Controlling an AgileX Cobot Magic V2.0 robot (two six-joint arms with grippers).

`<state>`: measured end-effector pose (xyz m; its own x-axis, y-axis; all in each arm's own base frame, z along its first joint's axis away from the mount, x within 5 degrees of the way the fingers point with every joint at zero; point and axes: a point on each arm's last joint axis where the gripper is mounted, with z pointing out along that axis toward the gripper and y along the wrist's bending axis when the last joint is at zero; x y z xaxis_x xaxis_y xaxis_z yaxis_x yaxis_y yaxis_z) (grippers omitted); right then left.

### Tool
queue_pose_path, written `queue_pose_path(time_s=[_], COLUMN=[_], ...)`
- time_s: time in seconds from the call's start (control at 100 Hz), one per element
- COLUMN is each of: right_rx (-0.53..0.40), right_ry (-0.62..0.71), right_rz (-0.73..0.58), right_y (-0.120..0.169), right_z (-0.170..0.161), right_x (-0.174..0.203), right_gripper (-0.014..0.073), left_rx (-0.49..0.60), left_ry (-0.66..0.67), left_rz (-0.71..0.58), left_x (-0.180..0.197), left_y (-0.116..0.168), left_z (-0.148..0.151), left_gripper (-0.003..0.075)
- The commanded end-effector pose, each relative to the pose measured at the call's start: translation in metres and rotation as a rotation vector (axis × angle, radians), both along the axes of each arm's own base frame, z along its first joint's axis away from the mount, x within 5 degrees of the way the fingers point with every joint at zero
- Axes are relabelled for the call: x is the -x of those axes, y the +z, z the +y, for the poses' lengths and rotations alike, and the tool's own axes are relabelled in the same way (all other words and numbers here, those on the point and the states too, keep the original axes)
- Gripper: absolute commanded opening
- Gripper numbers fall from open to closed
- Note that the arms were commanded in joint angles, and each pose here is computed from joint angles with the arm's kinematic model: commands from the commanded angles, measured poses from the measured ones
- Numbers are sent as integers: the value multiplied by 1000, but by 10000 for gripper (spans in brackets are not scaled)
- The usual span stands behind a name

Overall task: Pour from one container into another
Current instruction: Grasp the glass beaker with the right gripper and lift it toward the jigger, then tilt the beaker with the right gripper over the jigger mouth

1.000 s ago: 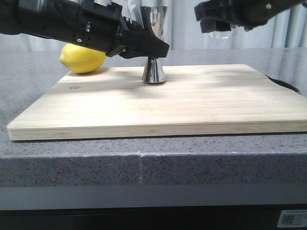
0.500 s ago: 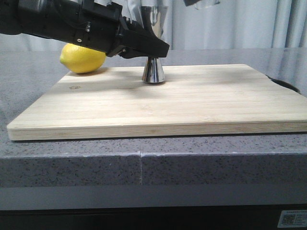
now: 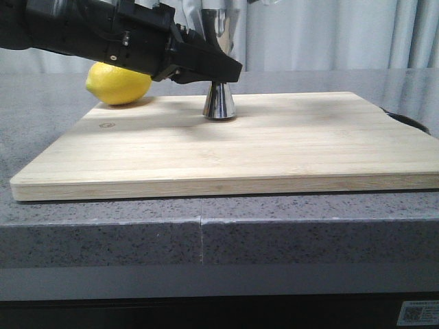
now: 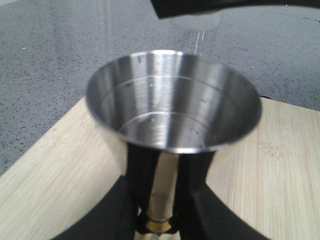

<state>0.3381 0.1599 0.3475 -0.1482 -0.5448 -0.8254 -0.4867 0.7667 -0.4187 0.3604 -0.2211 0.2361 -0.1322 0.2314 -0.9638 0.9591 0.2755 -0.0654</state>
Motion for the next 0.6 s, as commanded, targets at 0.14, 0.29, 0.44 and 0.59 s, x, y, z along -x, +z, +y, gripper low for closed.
queue_pose_path(time_s=[0.14,0.29,0.44,0.59], right_rx=[-2,14,34,60], right_ry=[12,10,13,42], right_rz=[-105,-115,-123,-138], right_y=[31,35,34,35], right_z=[0,-1,-1,7], right_x=[1,1,0,4], right_gripper=[268,268,268,268], left_rx=[117,117,117,117], left_ry=[-23,-23,-23,-23], left_rz=[-47,-47,-47,-47], left_x=[7,7,7,7], left_y=[37,37,37,37], left_z=[-3,-3,-3,-3], left_gripper=[-19,-19,-19,-19])
